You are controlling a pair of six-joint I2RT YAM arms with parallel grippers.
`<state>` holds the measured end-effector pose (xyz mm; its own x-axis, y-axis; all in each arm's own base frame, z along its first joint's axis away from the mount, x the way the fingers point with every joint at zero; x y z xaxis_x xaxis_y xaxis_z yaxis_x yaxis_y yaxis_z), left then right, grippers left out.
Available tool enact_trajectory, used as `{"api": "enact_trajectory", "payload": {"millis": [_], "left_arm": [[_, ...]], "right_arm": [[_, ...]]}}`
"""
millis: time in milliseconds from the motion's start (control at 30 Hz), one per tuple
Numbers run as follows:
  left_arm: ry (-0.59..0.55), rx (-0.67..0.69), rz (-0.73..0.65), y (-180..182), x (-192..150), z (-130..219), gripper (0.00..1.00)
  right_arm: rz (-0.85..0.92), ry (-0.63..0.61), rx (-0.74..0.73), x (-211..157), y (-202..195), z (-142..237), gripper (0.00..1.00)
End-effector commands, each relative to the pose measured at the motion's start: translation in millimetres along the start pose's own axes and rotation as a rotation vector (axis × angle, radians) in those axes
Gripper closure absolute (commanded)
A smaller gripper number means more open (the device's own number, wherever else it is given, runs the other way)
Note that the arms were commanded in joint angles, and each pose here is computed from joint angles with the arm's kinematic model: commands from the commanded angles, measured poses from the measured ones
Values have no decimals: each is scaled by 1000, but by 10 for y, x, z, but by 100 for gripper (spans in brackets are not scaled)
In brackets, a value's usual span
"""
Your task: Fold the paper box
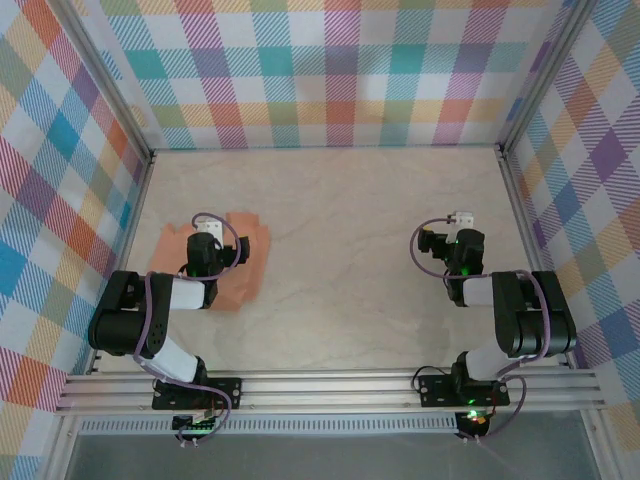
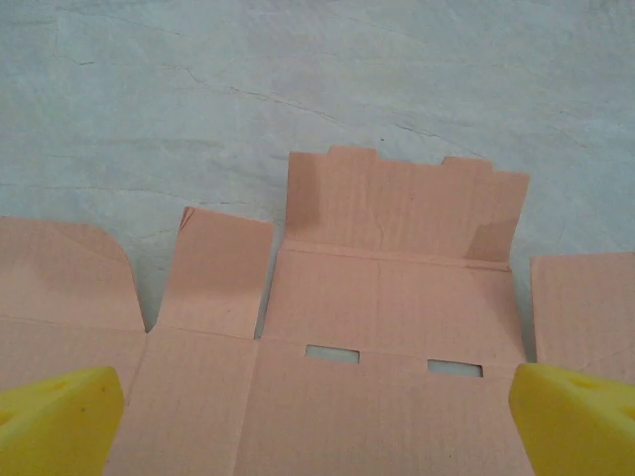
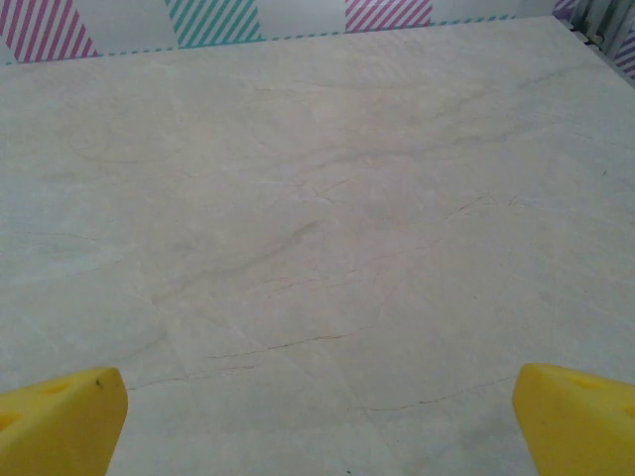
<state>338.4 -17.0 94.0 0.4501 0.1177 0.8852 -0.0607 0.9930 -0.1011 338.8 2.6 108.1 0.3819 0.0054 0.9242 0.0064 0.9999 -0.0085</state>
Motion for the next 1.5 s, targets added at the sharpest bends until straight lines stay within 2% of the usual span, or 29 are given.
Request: {"api": "enact_trajectory", "payload": {"millis": [0,733,867,1033,1167,1300,1467], "left_arm": [[-40,-4,17,13,120,-13,0],[-45,-6,16,10,126,-6,0],[39,12,-40,-115,353,82,0],[53,59,-76,-226,604,295,0],[108,111,-39,-250,722,450,0],[161,162,-23,-372,764,583,0],[241,272,-121,-601,742,730,0]], "right_arm": [[-9,-37,-3,61,8,15,0],[-10,-36,-2,56,9,17,0],[-3,-29,11,143,28,70,0],[18,-15,37,373,81,260,0],[-12,-29,103,575,226,388,0],[52,-37,196,783,508,516,0],[154,-58,344,944,971,681,0]]}}
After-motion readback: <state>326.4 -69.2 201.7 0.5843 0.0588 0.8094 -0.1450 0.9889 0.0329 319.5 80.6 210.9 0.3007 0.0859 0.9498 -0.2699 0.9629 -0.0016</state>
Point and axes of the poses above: each hand's point on the last joint's axis, 136 mm out from that joint toward the fingers, its own z axis back along the fingers, its own y axis along the line the jaws close on, x = y × z, the point moved 6 cm from there along z, back along the fingers, and after that the axes turned 4 degrees about z, right-handed, at the moved point
